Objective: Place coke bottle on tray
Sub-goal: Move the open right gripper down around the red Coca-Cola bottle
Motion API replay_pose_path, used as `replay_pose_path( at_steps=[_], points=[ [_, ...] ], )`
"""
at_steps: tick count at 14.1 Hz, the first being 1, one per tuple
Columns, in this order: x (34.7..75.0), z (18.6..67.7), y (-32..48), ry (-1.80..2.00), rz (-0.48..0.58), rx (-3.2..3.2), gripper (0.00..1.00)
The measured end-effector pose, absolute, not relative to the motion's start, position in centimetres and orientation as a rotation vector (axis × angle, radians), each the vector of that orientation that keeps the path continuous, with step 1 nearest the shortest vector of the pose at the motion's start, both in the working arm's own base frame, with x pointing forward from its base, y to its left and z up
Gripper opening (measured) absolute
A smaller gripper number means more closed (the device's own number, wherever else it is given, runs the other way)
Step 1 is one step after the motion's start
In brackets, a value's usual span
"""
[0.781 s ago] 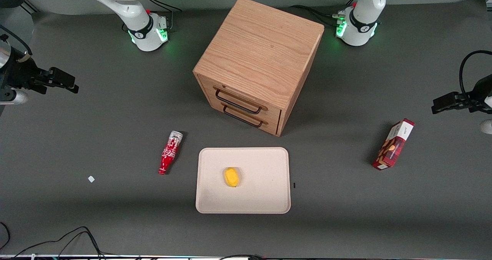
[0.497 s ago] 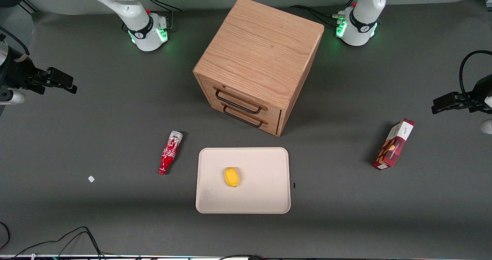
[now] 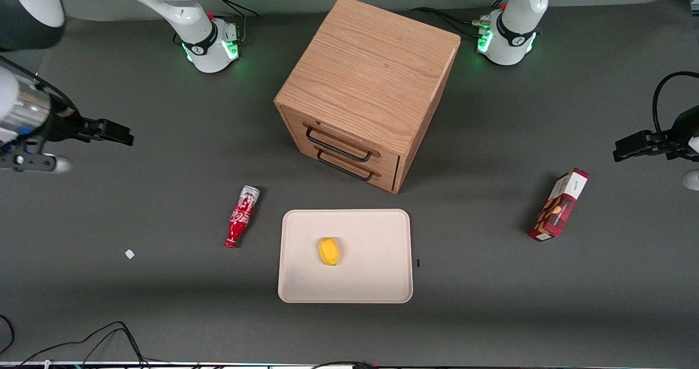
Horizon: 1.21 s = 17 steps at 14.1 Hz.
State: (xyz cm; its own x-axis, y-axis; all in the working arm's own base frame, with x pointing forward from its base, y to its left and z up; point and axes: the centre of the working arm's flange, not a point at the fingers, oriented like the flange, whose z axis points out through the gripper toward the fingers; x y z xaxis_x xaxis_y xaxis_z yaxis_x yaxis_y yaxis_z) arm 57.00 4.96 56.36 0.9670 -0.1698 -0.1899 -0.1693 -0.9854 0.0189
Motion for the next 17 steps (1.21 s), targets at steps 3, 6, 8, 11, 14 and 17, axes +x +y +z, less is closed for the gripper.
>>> replay_pose_path(
  at_steps=[3,6,8,11,14,17],
  points=[
    [59.0,52.3,9.1,-0.381,-0.304,3.087,1.00],
    [61.4,47.1,12.2,-0.439,-0.290,3.082,1.00],
    [62.6,43.8,13.2,-0.477,-0.285,3.076,1.00],
    [63.0,40.0,13.4,-0.524,-0.230,3.079,1.00],
    [62.3,36.3,14.5,-0.568,-0.196,3.073,1.00],
    [62.3,33.0,15.9,-0.593,-0.160,3.067,1.00]
  ],
)
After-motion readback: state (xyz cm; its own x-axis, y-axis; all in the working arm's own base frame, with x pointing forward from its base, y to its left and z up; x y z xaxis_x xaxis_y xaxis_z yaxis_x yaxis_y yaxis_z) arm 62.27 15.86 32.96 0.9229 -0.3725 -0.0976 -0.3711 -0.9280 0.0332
